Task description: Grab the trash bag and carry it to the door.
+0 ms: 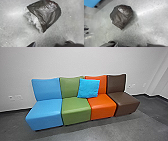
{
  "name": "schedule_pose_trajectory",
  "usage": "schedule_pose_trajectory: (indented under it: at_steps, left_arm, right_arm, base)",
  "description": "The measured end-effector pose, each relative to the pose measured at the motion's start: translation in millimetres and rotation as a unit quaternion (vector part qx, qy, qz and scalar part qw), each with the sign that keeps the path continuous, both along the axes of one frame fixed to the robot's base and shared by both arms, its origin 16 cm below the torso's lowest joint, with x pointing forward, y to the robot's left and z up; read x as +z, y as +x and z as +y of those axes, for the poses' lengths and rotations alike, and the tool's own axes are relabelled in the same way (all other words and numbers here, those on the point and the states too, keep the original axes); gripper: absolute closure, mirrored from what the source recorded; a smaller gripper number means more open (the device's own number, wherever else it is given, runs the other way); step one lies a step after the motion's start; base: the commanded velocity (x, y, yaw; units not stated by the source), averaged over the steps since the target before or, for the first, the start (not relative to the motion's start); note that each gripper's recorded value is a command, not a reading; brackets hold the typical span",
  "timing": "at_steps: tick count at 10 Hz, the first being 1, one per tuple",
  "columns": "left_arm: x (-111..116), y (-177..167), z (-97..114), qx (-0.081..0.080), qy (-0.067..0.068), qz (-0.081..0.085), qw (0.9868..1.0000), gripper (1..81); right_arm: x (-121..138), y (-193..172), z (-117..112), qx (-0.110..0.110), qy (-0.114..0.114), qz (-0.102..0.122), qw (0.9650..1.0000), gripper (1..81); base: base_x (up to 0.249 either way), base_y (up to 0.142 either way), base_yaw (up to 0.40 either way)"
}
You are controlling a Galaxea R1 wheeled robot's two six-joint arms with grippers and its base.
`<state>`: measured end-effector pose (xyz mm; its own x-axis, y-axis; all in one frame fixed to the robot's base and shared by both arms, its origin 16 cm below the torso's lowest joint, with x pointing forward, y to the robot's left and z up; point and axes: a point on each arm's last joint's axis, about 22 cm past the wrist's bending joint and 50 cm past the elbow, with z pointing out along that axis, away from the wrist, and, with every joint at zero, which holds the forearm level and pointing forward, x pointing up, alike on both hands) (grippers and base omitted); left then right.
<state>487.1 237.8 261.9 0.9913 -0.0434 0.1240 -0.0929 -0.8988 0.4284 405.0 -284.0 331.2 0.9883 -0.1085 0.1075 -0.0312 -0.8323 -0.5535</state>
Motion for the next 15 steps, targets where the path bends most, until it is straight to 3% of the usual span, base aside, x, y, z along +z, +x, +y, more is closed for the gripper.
schedule_pose_trajectory:
  at_steps: [2,4,7,9,11,14,15]
  left_arm:
    - [-8.0,24.1,1.3,0.004,0.002,-0.016,0.9999,1.0]
    - [-23.3,30.6,1.8,0.003,0.007,-0.019,0.9998,1.0]
    - [-45.7,41.3,-3.3,0.006,0.006,-0.012,0.9999,1.0]
    - [-78.8,42.2,-2.4,0.008,0.006,0.003,0.9999,1.0]
    - [-98.0,43.6,-4.7,0.003,0.007,0.016,0.9998,1.0]
    - [-105.3,93.1,-12.9,0.009,0.006,-0.016,0.9998,1.0]
    - [-114.3,95.7,-21.7,0.008,0.006,-0.018,0.9998,1.0]
  right_arm:
    - [-6.1,28.9,-12.9,-0.007,-0.007,-0.025,0.9996,1.0]
    - [-11.8,55.7,-19.5,-0.008,-0.011,-0.049,0.9987,1.0]
    - [-40.0,51.1,-22.9,-0.008,-0.014,-0.035,0.9992,1.0]
    - [-75.6,43.8,-25.5,-0.009,-0.017,-0.016,0.9997,1.0]
    - [-98.0,37.1,-22.8,-0.008,-0.015,-0.004,0.9998,1.0]
    - [-121.5,46.0,-24.7,-0.009,-0.017,-0.020,0.9996,1.0]
    - [-128.8,49.0,-24.8,-0.009,-0.017,-0.027,0.9995,1.0]
  base:
    - [0.000,0.000,0.000]
    - [0.000,0.000,0.000]
    - [0.000,0.000,0.000]
    - [0.000,0.000,0.000]
    - [0.000,0.000,0.000]
    - [0.000,0.000,0.000]
    - [0.000,0.000,0.000]
